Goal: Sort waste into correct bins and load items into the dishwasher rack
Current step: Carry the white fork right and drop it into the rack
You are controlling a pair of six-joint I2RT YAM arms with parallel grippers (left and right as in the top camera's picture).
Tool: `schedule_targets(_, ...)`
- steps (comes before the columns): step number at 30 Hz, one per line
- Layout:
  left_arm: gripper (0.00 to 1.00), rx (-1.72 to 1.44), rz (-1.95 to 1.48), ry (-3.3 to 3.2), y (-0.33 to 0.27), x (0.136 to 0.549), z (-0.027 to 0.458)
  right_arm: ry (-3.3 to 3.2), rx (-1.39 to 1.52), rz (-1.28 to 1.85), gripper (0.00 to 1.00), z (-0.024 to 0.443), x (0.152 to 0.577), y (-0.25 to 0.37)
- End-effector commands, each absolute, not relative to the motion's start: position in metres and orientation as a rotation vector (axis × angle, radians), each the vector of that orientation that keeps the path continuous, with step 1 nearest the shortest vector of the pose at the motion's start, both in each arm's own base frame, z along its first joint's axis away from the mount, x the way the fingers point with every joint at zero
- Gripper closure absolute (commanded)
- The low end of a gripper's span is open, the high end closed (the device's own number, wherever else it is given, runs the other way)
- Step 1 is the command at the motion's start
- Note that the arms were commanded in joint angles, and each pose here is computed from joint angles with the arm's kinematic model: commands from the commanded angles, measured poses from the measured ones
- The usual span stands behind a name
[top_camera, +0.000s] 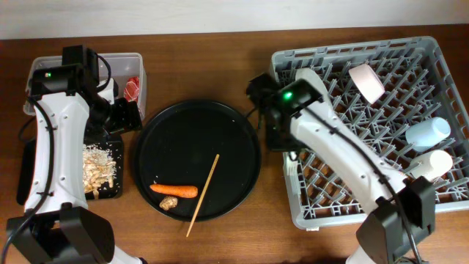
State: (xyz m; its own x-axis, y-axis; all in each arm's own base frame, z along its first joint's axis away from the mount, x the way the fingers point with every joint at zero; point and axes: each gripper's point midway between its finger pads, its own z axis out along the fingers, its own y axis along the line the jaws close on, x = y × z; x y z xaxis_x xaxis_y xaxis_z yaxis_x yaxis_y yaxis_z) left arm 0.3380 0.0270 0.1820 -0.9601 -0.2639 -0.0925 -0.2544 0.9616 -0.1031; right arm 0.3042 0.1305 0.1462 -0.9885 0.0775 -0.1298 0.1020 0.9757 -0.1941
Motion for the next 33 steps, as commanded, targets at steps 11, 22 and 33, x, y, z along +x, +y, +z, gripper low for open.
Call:
schedule_targets(11, 0.17, -0.403, -0.142, 2.998, 0.027, 0.336, 0.187, 3.053, 0.010, -0.315, 0.80, 0.107, 0.316, 0.090)
schedule_targets(22, 0.17, -0.402, -0.142, 2.995, 0.027, 0.337, 0.187, 3.013, -0.057, 0.066, 0.59, 0.144, 0.328, 0.151)
schedule_targets(33, 0.17, -0.401, -0.142, 2.991, 0.027, 0.337, 0.187, 3.057, -0.114, 0.343, 0.48, 0.101, 0.284, 0.300)
